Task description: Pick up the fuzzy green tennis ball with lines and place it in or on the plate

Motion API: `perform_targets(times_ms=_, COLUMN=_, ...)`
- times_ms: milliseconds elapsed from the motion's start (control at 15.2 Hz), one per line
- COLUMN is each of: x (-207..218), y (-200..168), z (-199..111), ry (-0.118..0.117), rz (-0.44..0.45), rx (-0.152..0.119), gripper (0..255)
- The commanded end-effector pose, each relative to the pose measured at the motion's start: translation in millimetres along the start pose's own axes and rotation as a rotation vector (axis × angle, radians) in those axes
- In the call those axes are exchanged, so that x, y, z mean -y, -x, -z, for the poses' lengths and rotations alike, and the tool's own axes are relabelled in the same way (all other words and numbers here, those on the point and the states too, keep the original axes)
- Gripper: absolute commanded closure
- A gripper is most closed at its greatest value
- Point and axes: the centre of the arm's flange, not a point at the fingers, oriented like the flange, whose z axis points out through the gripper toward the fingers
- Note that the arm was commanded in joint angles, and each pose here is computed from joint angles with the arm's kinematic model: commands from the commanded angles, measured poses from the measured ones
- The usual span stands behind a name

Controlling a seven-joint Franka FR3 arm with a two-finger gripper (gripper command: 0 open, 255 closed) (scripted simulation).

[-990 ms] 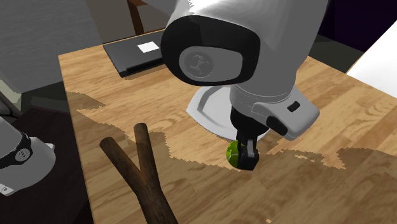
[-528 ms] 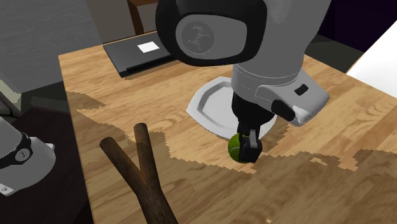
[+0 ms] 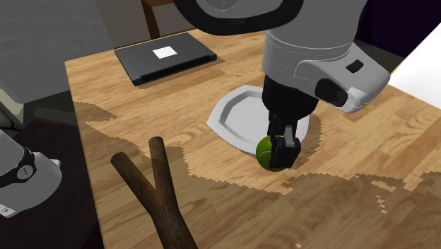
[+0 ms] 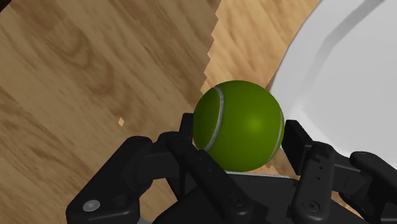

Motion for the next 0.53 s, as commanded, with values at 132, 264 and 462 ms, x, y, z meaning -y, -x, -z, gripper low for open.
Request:
perform_targets(times_ms=132, x=14, y=1, z=17, ry=0.000, rz=0.000, rx=0.000, gripper=255)
perform_targets(times_ms=264, x=40, y=3, z=19, ry=0.000, rz=0.000, rx=0.000, gripper=255)
perform_targets(times_ms=462, x=80, y=5, z=22, ry=0.000, rz=0.000, rx=0.000, gripper=255)
